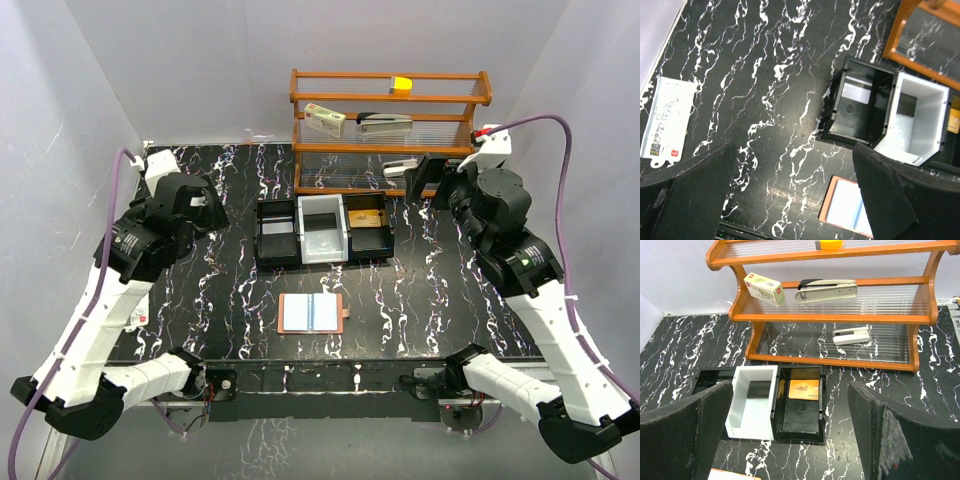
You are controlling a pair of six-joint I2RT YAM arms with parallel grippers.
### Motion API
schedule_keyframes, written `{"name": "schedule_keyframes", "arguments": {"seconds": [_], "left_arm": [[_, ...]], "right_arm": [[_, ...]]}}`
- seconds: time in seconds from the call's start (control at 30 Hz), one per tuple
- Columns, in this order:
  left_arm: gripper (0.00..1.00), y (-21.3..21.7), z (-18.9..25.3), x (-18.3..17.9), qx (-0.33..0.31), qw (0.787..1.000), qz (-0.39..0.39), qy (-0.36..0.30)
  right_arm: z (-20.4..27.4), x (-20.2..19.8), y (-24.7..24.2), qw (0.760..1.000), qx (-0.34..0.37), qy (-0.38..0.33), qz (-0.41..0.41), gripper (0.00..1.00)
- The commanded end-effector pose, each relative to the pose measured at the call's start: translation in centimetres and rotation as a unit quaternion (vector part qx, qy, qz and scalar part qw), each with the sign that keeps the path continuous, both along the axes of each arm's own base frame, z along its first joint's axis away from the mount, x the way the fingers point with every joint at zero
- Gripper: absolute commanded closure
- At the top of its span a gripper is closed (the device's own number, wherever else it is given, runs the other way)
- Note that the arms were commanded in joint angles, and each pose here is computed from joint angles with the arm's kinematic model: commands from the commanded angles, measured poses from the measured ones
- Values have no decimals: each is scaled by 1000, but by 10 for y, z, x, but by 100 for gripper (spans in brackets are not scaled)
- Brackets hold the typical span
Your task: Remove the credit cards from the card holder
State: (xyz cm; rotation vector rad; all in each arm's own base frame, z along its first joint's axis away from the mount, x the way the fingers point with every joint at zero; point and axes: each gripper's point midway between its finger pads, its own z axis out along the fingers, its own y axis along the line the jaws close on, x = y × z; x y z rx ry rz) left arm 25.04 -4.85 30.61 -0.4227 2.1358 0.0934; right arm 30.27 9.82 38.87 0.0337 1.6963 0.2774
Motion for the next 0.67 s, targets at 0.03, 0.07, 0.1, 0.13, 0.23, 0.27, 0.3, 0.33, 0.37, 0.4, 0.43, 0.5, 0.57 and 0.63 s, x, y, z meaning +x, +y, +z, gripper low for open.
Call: {"name": "schedule_keyframes", "arguments": {"seconds": [0.03,0.07,0.1,0.13,0.23,0.27,0.3,0.33,0.37,0.4,0.43,0.5,0.57,0.63], "left_arm": [[1,8,36,0,8,999,-6,-45],[1,7,38,0,5,999,-8,-49],[1,8,40,-1,4,999,-8,-52],[1,8,41,-2,2,998,-8,-55],[1,11,41,-5,1,998,-9,-63],[1,12,42,-6,1,998,-8,-67],[1,13,43,-7,1,997,-8,-70],[1,14,45,-8,0,997,-7,-75],[1,15,45,-8,0,997,-7,-78],[1,15,46,-9,0,997,-8,-80],[1,15,47,-9,0,997,-8,-81],[1,15,46,-9,4,997,-9,-77],[1,16,45,-9,6,997,-5,-71],[1,19,47,-8,7,997,5,-75]], "right_arm": [[23,-12,-6,1000,2,-14,-1,2],[20,-13,-6,1000,0,-11,0,2],[19,-14,-7,1000,-1,-9,-1,2],[18,-14,-8,1000,-2,-6,-3,2],[13,-15,-10,1000,-7,3,-6,2],[10,-15,-11,1000,-9,6,-9,2],[9,-15,-11,1000,-10,8,-10,2],[7,-15,-12,1000,-11,10,-11,2],[6,-15,-12,1000,-10,11,-11,2],[6,-15,-11,1000,-9,13,-11,2],[5,-15,-11,1000,-8,14,-11,2],[4,-15,-11,1000,-5,15,-11,2],[2,-14,-10,1000,-5,17,-12,2],[1,-14,-11,1000,-5,20,-14,2]]}}
